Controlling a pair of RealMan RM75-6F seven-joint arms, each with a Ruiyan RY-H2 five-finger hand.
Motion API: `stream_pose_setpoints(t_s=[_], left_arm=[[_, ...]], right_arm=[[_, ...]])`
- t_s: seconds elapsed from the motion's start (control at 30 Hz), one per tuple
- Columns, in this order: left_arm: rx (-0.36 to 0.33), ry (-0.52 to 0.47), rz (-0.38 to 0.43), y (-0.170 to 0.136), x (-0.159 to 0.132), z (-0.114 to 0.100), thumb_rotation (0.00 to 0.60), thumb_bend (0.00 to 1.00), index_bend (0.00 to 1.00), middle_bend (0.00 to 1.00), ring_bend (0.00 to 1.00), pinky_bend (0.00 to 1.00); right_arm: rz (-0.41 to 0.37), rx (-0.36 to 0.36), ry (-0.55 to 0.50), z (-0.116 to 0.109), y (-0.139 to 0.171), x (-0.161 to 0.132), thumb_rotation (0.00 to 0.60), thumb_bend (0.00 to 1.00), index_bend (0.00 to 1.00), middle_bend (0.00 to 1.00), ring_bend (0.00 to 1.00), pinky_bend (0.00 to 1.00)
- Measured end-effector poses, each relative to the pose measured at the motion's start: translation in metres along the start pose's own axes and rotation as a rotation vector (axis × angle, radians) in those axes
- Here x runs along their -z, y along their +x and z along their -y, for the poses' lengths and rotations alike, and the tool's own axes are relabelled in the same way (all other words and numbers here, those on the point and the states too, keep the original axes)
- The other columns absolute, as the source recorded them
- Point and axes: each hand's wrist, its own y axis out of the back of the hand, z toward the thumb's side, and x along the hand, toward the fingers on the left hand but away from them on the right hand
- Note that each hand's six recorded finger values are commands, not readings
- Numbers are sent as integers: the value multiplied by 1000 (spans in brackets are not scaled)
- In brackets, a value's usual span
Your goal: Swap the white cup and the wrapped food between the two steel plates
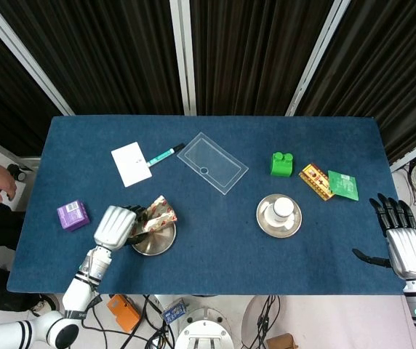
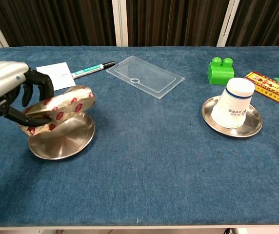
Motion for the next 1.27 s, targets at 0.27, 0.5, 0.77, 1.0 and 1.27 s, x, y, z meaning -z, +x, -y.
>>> stream_pose_setpoints(t_s=[0.27,0.5,0.77,1.0,1.27], left_arm=[[36,50,34,-3,-6,15,600,49,324,356,413,696],[36,73,49,-11,-10,9,519,0,184,227,249,582],[-55,47,40,-45,15,-41,600,0,124,109,76,172],[-167,-53,-80,-99,77,-76,600,43,122,96,39,122],[-129,-85,-226,-135,131,-69,600,63,81,59,6,81]], right_arm=[[2,5,-7,-2,0,2,449,212,0,0,0,0],[-2,11,-7,-4,2,1,450,212,0,0,0,0],[20,30,19,-10,18,6,450,213,0,0,0,0],[108,-18,74,-1,46,21,449,212,0,0,0,0],[74,26,88,-4,50,10,450,212,0,0,0,0]])
